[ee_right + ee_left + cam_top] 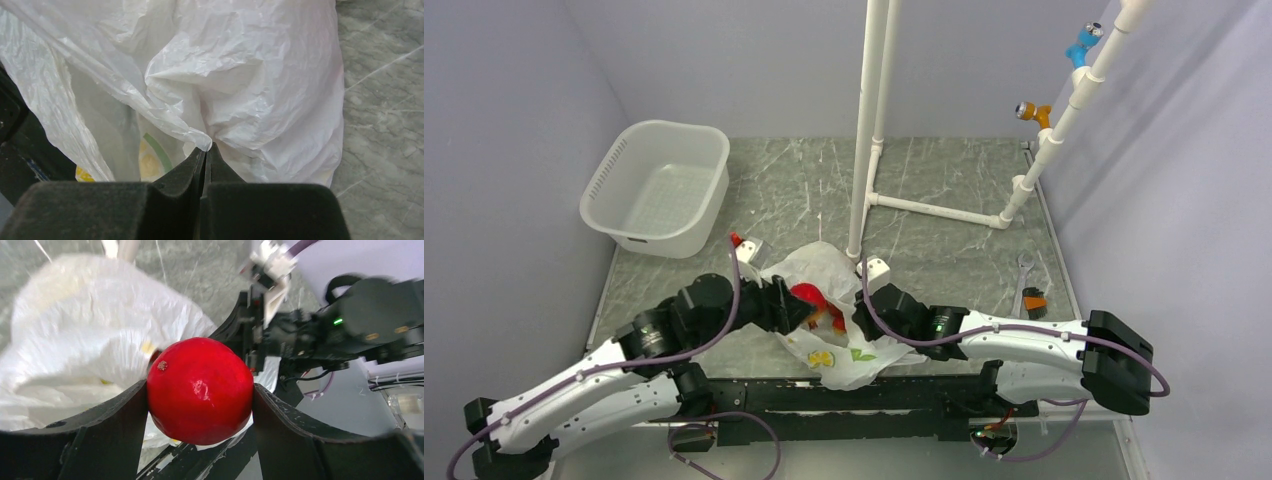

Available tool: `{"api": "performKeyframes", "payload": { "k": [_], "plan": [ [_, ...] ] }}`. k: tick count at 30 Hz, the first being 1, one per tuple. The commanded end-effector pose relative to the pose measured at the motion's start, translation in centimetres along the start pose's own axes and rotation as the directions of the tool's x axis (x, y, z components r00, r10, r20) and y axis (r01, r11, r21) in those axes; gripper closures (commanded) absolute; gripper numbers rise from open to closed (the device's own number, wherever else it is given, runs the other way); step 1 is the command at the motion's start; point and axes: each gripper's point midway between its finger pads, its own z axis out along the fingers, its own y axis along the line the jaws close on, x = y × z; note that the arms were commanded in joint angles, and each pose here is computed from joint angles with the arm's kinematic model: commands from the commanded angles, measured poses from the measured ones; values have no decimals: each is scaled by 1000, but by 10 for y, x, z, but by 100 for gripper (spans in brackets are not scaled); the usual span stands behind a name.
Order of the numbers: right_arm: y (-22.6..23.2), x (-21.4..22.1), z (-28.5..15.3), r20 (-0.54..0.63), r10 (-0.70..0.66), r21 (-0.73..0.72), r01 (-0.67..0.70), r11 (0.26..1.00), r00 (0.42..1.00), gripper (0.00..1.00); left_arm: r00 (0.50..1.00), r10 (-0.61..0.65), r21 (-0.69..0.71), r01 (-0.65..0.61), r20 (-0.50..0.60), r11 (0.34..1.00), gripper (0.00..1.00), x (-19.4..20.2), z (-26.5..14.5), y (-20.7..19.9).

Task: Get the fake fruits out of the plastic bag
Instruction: Take out the fake fruit from the plastic bag, then place the fake fruit in the bin.

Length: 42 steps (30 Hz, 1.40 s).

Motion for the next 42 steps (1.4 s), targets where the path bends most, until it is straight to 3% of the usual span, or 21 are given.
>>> {"api": "performKeyframes", "payload": {
  "k": [1, 8, 12, 17, 22, 25, 27, 32, 42],
  "plan": [
    [-3, -9, -4, 10, -5, 28, 5, 1000, 1000, 100, 992, 114, -48, -111, 53, 993, 49, -54, -28, -12],
    [-1, -15, -9, 28, 11, 17, -11, 1000, 1000, 100, 987, 162, -315, -151, 8, 937, 49, -117, -30, 49],
    [-4, -13, -12, 18, 8, 27, -9, 1000, 1000, 100, 985, 172, -611, -119, 28, 782, 53, -168, -50, 120],
    [-5, -16, -16, 17, 7, 36, -8, 999, 1000, 100, 977, 155, -766, 14, 148, 642, 54, -209, -71, 189],
    [-5, -17, -17, 9, 12, 44, -12, 999, 1000, 100, 954, 227, -822, 34, 196, 569, 59, -211, -81, 234],
    [-5, -17, -18, 4, 12, 46, -12, 999, 1000, 100, 935, 253, -791, 44, 247, 610, 58, -212, -85, 241],
    [-5, -18, -17, 2, 8, 49, -8, 999, 1000, 100, 932, 257, -800, 54, 255, 598, 57, -211, -89, 246],
    [-1, -18, -11, -8, 4, 42, -3, 999, 1000, 100, 926, 260, -890, 140, 272, 435, 51, -206, -124, 271],
    [6, -21, -11, -6, 7, 11, -7, 1000, 1000, 100, 949, 112, -889, 228, 293, 396, 51, -191, -121, 329]
  ]
}}
